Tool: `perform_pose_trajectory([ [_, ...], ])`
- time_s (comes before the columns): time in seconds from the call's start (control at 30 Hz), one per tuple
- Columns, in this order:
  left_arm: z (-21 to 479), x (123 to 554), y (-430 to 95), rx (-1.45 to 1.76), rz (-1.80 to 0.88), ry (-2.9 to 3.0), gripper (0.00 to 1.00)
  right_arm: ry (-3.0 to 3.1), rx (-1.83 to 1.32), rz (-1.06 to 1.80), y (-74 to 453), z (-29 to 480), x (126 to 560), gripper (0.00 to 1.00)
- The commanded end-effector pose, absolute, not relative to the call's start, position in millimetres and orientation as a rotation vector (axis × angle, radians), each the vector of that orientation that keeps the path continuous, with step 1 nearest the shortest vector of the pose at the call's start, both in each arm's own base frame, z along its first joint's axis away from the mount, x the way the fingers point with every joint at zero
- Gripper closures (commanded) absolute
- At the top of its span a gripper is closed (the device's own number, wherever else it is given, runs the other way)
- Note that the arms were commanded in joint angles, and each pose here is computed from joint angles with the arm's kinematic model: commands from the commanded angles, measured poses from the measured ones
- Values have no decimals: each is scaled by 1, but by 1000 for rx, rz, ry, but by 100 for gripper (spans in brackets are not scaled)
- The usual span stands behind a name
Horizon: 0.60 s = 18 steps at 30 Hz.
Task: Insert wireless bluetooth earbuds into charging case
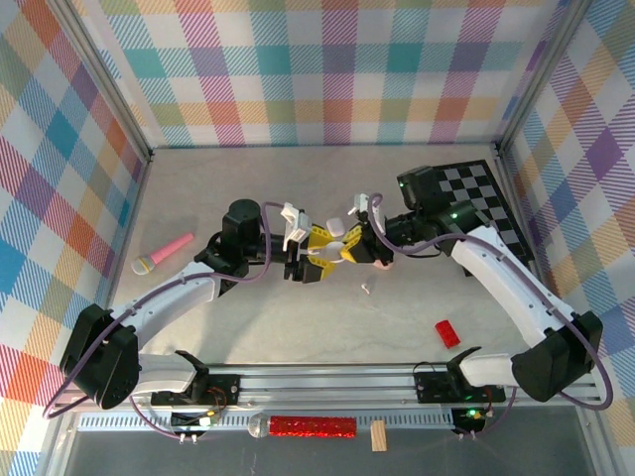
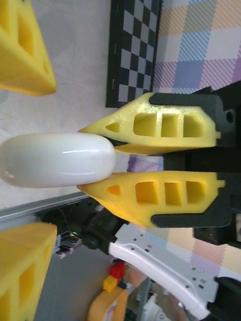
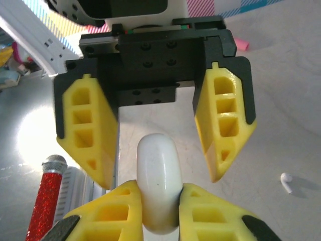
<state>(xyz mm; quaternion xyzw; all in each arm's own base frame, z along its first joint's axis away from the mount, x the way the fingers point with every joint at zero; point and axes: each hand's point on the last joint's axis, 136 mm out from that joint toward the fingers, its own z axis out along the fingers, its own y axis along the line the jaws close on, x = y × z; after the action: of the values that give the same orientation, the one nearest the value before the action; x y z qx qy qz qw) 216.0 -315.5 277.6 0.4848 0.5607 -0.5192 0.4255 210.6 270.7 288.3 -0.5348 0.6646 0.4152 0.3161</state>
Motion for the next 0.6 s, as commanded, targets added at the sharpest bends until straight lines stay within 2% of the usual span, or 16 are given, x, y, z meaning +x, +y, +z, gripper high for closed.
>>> perform_pose_trajectory([
  [0.0,297,219,-314,1155,-1280,1320,30,1653,-1372,1124,272,305,212,84],
  [0.33,300,224,-320,1122,-1333,1296,40,1606,-1298,1105,266,315,221,84],
  [0.57,296,227,-323,1129,-1344,1307,43,1579,-1295,1120,266,321,219,84],
])
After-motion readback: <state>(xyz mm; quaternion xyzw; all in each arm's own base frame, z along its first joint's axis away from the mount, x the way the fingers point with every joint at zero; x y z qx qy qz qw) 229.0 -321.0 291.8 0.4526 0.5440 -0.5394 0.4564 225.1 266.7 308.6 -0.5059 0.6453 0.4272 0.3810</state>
